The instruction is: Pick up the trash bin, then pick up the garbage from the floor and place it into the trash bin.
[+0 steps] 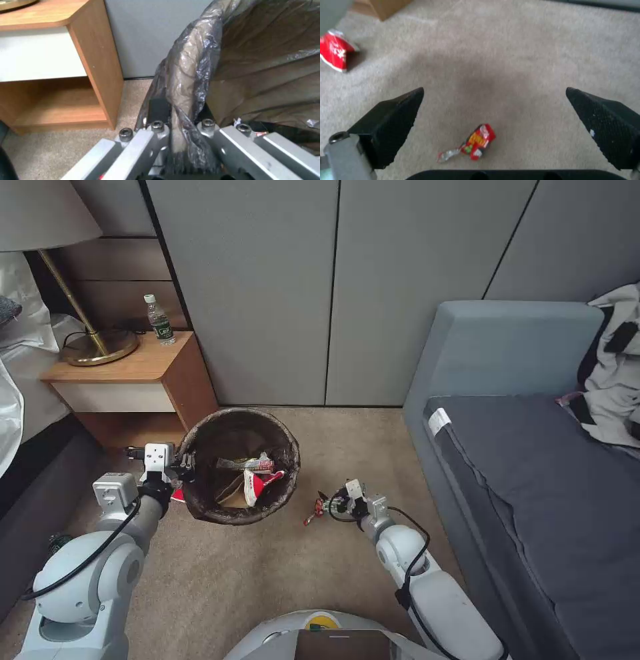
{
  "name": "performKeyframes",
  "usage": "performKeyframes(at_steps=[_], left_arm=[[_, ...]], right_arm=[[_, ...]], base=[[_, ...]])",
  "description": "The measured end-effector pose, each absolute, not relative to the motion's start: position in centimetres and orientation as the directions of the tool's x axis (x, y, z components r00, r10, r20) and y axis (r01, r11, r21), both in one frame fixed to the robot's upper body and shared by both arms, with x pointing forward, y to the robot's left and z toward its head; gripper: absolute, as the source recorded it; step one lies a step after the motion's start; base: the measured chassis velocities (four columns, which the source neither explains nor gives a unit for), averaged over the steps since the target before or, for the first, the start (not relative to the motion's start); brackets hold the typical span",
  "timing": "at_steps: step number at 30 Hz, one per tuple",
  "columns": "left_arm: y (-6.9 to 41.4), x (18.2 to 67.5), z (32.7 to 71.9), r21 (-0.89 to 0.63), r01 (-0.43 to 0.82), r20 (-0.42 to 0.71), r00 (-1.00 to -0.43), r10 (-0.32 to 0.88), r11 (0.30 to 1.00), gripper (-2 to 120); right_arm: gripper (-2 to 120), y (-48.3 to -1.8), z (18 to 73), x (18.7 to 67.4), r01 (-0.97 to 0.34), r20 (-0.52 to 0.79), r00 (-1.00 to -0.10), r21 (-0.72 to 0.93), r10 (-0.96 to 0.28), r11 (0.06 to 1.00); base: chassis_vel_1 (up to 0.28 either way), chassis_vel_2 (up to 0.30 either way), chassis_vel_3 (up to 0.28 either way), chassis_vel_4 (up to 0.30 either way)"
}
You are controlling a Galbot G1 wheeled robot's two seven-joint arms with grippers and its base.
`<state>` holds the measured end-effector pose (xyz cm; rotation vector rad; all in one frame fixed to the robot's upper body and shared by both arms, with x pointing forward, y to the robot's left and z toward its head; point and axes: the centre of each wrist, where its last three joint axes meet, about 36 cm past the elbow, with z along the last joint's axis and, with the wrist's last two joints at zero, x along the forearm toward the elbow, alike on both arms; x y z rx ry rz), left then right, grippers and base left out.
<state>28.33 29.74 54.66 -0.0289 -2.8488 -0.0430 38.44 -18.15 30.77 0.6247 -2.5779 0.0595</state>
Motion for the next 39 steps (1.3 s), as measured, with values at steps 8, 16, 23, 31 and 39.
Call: performKeyframes(at_steps=[8,16,23,31,39], left_arm=[[29.6,28.1,54.8,0.025,0.023,0.286,-0.958,0.015,0.999,3],[29.5,28.1,54.8,0.023,0.022,0.283,-0.959,0.015,0.999,3],[29.4,28.1,54.8,0.022,0.024,0.284,-0.959,0.016,0.999,3],[29.4,28.1,54.7,0.025,0.025,0.285,-0.958,0.017,0.999,3],[29.4,28.1,54.6,0.022,0.024,0.287,-0.958,0.016,0.999,3]], right_arm=[[100,-17.7,28.9,39.1,-0.439,0.502,-0.761,0.068,-0.412,0.896],[100,-17.5,26.1,40.1,-0.442,0.536,-0.743,0.055,-0.4,0.895],[100,-16.9,25.0,40.7,-0.437,0.552,-0.736,0.055,-0.392,0.898],[100,-16.1,23.4,41.6,-0.442,0.566,-0.728,0.042,-0.386,0.896],[100,-15.5,22.2,42.0,-0.444,0.581,-0.719,0.038,-0.382,0.895]], base=[[0.0,0.0,0.0,0.0],[0.0,0.0,0.0,0.0],[0.0,0.0,0.0,0.0],[0.0,0.0,0.0,0.0],[0.0,0.0,0.0,0.0]])
